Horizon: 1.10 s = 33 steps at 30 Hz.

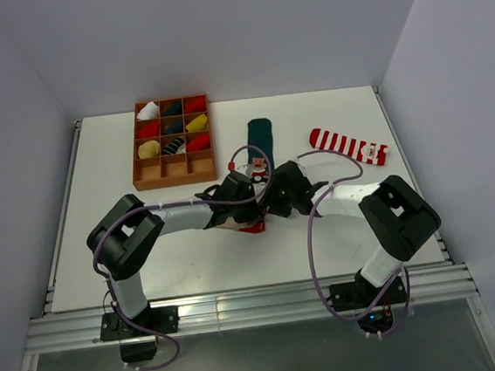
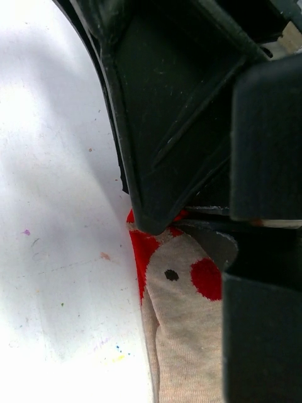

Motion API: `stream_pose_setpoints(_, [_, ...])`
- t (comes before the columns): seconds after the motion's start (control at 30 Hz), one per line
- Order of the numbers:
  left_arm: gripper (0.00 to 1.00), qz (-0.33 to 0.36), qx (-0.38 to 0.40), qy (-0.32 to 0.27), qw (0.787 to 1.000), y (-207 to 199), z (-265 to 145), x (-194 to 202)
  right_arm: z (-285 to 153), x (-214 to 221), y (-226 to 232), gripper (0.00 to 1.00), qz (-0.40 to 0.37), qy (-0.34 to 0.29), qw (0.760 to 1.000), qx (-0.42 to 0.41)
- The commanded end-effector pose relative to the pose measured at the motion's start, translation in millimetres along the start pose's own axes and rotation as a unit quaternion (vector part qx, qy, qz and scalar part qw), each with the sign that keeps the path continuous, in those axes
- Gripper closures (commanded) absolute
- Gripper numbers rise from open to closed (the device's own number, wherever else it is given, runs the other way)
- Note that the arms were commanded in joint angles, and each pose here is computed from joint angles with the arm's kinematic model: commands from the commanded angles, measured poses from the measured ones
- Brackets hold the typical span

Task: Roll the socks
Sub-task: Roll the sock at the center of the board.

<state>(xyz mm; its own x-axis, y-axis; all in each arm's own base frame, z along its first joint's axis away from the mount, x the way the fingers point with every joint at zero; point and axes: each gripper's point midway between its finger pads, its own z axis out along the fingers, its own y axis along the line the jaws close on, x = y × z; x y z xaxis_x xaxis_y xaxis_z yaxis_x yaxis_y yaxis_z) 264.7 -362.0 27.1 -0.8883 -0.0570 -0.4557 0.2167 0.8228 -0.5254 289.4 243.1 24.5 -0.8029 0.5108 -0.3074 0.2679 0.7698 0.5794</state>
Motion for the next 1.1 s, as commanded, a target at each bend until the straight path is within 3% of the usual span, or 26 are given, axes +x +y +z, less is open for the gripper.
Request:
stream_pose_setpoints(0.0, [0.98,0.021,0.013,-0.029,0.999,-10.1,-5.7,-11.2,-1.6,2.6,19.2,0.49,0.0,0.011,1.0,-0.017])
stream_pose_setpoints(0.3, [0.97,0.042,0.009,-0.031,0.999,-13.8,-3.3,-8.6,0.4,8.6,20.7,0.6,-0.005,0.027,1.0,-0.004])
stream_pose_setpoints(0.5, [0.94,0.052,0.004,-0.033,0.998,-14.9,-4.2,-8.1,0.6,9.2,16.5,0.81,-0.005,0.031,0.999,0.015])
stream_pose_setpoints(0.63, [0.84,0.065,-0.002,-0.042,0.997,-17.1,-10.4,-9.6,1.4,8.5,11.0,0.97,-0.005,0.031,0.999,0.035])
stream_pose_setpoints(0.77, [0.69,0.083,-0.023,-0.065,0.994,-18.3,-22.4,-12.2,2.3,9.2,7.3,1.0,-0.005,0.034,0.998,0.047])
stream_pose_setpoints(1.07, [0.66,0.142,-0.087,-0.108,0.98,-21.9,-35.9,-3.1,3.3,10.2,3.7,1.0,-0.005,0.037,0.998,0.057])
